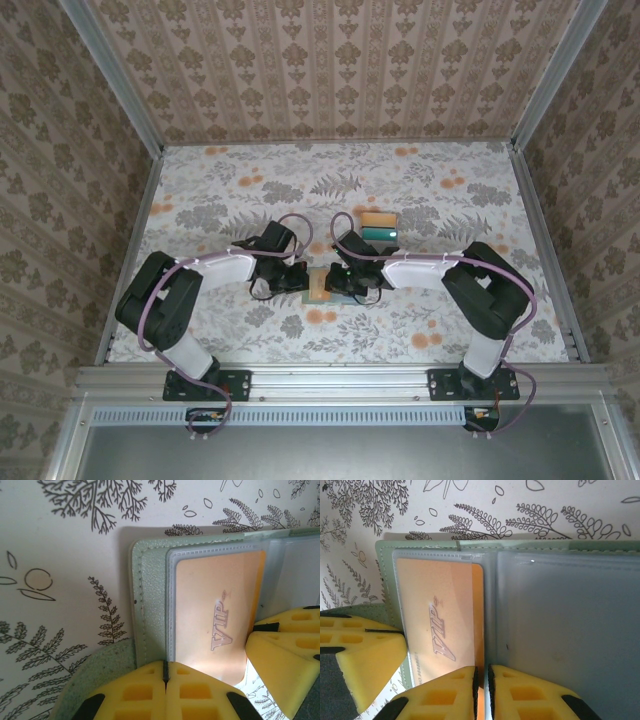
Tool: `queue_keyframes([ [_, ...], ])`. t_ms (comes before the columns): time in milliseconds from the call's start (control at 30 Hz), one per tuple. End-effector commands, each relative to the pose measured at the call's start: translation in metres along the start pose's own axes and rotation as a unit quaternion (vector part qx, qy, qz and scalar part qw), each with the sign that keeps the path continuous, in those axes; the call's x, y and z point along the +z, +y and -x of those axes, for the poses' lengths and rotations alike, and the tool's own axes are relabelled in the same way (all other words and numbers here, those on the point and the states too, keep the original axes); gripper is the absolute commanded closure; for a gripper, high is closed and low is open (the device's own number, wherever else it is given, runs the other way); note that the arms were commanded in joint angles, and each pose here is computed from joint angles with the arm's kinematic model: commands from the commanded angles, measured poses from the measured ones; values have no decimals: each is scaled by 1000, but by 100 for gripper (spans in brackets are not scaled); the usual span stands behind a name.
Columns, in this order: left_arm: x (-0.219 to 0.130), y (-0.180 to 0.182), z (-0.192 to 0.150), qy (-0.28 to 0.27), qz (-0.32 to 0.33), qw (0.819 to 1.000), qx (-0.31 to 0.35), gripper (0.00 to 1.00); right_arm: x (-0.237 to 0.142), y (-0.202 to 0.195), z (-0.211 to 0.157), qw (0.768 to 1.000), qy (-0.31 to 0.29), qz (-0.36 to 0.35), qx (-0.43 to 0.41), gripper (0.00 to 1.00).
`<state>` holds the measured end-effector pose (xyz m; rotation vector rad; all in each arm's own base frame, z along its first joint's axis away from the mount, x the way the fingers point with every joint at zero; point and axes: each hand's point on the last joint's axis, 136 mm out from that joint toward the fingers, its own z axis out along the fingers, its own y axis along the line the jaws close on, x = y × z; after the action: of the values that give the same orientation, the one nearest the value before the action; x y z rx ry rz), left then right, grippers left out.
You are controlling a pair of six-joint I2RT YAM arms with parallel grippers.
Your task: Take the credit cards out of the card holder
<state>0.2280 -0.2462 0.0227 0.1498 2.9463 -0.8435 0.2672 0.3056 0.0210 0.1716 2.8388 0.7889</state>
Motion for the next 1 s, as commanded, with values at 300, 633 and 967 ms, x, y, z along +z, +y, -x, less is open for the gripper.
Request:
queue_keyframes([
  [300,7,6,-10,20,10,1000,-10,100,9,11,1,998,17,47,26,81],
  [633,8,5,-11,22,11,1000,-8,100,7,7,3,998,11,56,38,100],
  [967,7,14,-13,24,24,999,-16,100,-12,-20,8,998,-11,34,51,100],
])
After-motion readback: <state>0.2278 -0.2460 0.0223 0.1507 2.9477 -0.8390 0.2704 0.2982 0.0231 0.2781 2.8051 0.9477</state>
